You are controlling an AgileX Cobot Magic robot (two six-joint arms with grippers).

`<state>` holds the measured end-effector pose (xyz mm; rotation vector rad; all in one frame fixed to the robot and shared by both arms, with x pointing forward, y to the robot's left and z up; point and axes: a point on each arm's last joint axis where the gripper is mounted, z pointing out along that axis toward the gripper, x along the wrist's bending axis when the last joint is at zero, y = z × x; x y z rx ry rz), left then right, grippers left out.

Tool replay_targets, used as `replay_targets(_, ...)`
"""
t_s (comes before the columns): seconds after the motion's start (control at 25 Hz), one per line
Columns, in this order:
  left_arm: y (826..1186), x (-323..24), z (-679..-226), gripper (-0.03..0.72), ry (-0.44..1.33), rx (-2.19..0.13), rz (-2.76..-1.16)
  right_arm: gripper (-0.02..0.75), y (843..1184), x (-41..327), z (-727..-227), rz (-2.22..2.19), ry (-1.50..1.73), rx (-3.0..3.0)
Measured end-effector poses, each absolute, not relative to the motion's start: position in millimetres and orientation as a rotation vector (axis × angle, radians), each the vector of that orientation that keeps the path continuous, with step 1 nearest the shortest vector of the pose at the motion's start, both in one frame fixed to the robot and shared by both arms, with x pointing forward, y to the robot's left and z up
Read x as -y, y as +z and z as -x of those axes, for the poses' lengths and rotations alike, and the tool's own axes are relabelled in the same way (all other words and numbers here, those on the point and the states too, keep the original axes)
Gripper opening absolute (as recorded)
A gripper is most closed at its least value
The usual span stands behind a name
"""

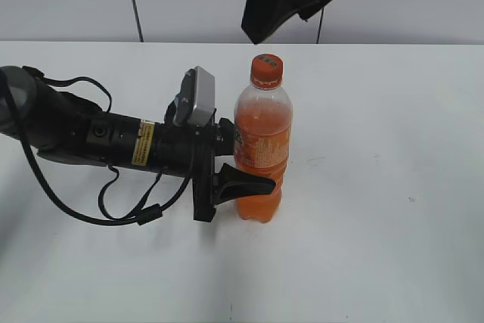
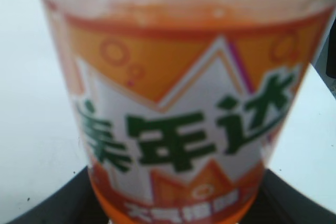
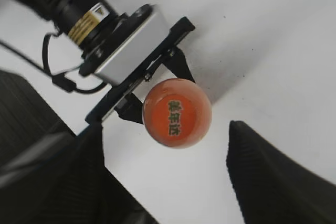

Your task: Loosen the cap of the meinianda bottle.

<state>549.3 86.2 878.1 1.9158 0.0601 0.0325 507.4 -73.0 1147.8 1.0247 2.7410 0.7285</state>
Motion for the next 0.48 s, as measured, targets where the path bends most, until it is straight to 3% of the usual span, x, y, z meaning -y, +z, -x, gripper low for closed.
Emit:
replay_targets(0.12,878.1,-86.2,-549.3,0.399,0.032,-0.06,-1.916,0.497,1145.9,72.3,-510.5,-1.297,0.751,-2.651)
replay_targets(0.48,878.1,-86.2,-549.3,0.399,0.032,-0.06,-1.916,0.475,1107.8,59.7,-528.2,-1.414,0.594,-2.691)
